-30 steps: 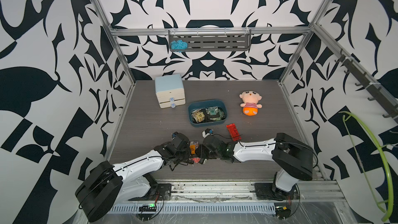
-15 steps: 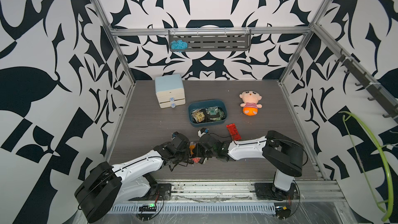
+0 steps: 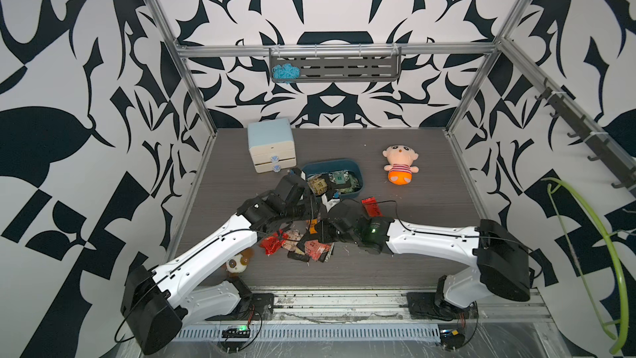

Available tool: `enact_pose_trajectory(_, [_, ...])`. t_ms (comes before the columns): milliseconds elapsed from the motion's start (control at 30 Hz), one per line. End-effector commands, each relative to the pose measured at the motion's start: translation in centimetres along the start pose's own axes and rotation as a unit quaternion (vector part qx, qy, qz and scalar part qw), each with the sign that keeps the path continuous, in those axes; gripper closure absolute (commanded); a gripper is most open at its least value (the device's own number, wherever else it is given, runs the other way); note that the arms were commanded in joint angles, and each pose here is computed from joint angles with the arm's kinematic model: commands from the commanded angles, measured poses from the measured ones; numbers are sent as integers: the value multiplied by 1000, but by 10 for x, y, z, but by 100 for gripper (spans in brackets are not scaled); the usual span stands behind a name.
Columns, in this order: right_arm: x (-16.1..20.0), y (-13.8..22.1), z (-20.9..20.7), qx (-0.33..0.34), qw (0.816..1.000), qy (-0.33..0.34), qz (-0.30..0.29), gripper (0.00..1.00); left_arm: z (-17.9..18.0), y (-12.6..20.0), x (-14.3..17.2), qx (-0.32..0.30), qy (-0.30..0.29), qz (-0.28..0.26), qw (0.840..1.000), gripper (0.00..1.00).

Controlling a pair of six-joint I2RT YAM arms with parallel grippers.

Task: Put the tea bags into the storage box
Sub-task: Pick up the tea bag from the center of the board, then place the tea bag in the storage box.

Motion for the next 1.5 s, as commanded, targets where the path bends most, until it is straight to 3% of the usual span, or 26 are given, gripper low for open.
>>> enact_pose_trajectory(0, [-23, 22, -15, 54, 998, 29, -28, 100, 9, -4, -5, -13, -35, 35, 999, 42])
enact_pose_trajectory(233, [-69, 43, -60, 66, 996, -31, -54, 100, 16, -13, -16, 5, -11, 27, 1000, 39])
enact_pose_trajectory(333, [-89, 41, -76, 51, 995, -61, -60, 100, 29, -13, -16, 6, 43, 14, 999, 39])
enact_pose_trajectory(400, [-101, 33, -82, 43, 995, -71, -58, 100, 33, -12, -13, 33, 62, 4, 998, 34])
enact_pose_trajectory(567, [-127, 10, -88, 43, 995, -73, -46, 100, 44, -6, -3, 33, 73, -24, 996, 18])
enact_pose_trajectory(800, [-155, -18, -90, 54, 996, -58, -40, 100, 44, 1, -3, 38, 66, -39, 996, 16])
enact_pose_trajectory(867, [-158, -29, -93, 62, 996, -58, -29, 100, 45, 0, -2, 37, 72, -36, 996, 1])
enact_pose_trajectory(1133, [-161, -75, -93, 49, 997, -59, 26, 100, 41, 0, 0, 64, 55, -41, 996, 0])
enact_pose_trajectory(1267, [-158, -88, -95, 56, 996, -52, 43, 95, 39, 1, 4, 81, 42, -41, 995, 0])
enact_pose_trajectory(1467, [-157, -74, -99, 90, 995, -27, 40, 71, 33, -4, 11, 126, 33, -27, 991, 0])
Point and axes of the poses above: each gripper's point midway between its finger pads, its own y axis back along the fingers, its own z axis along the line the jaws close on, x = y × z, the point moved 6 cm from there along y, back along the fingers, and after that the axes turned 1 degree about y, right-handed, at the moved point
